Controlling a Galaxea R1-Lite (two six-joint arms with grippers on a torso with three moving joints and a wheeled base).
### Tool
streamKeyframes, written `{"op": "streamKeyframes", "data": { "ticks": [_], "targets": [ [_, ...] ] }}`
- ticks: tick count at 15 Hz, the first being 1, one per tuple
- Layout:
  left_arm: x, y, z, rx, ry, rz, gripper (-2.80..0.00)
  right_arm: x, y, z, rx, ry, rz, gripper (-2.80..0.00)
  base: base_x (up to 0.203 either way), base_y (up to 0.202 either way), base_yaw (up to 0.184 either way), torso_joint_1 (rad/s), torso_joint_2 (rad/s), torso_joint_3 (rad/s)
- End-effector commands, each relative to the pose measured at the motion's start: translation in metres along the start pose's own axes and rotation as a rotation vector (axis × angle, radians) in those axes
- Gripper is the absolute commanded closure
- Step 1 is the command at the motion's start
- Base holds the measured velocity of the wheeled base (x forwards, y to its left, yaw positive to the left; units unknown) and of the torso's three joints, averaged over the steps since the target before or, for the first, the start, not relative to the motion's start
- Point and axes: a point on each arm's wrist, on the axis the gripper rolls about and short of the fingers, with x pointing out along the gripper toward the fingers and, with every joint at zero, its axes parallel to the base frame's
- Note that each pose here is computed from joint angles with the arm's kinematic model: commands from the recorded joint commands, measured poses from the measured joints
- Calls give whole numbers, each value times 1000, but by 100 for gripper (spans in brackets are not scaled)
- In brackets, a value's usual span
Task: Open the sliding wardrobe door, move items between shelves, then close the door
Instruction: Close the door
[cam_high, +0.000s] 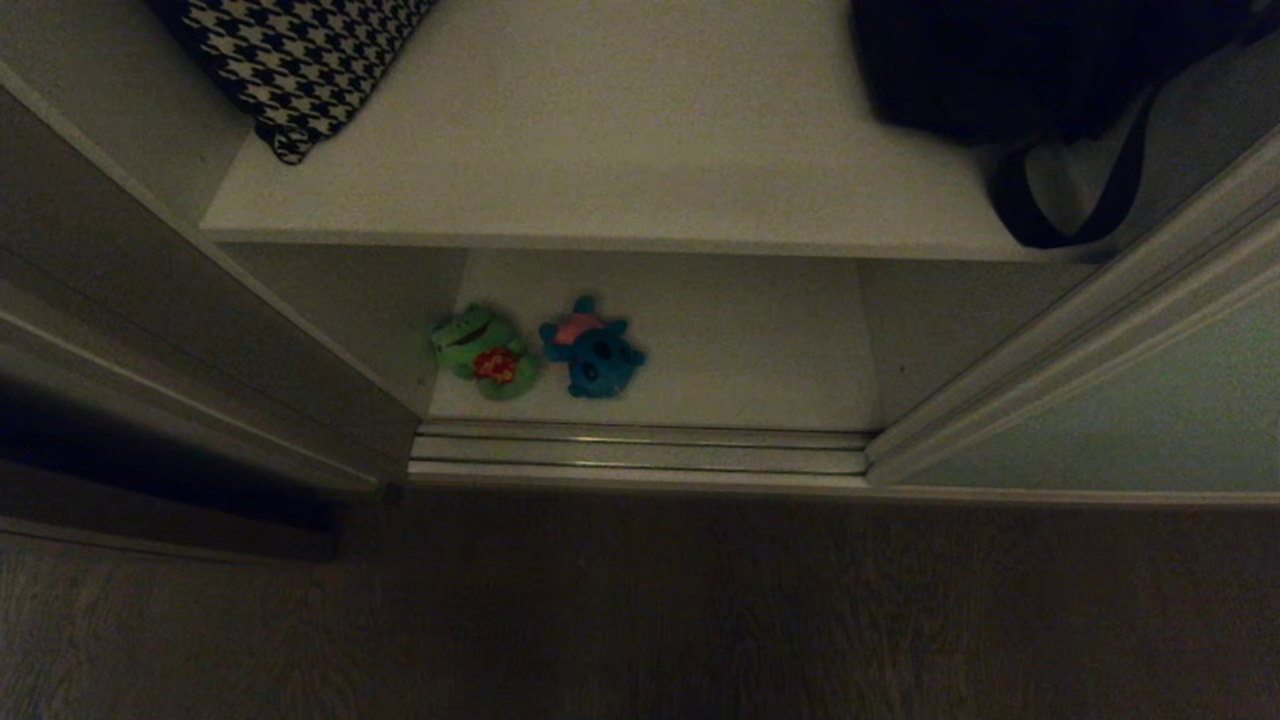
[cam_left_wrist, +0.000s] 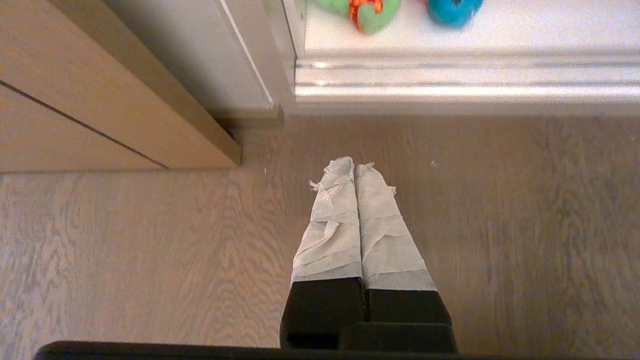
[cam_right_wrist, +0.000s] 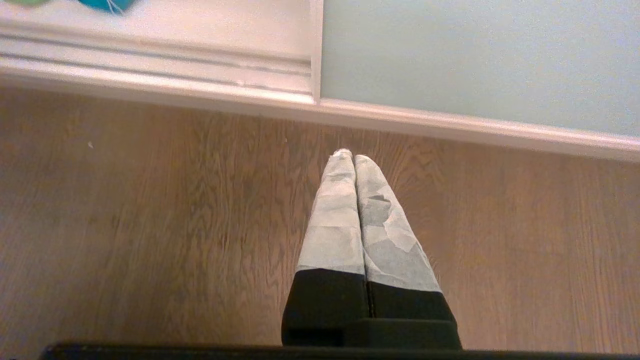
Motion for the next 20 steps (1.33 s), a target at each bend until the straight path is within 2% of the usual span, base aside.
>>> {"op": "streamKeyframes", "data": {
  "ticks": [1,14,20],
  "targets": [
    [0,0,0,-2,6,1,0,0,0,0,0,-1,1,0,0,0,0,-12,-7,198],
    [0,0,0,-10,5,10,0,0,0,0,-1,-1,1,0,0,0,0,3,3,205],
    [1,0,0,-8,5,10,0,0,0,0,-1,-1,1,0,0,0,0,0,0,23]
  ]
}}
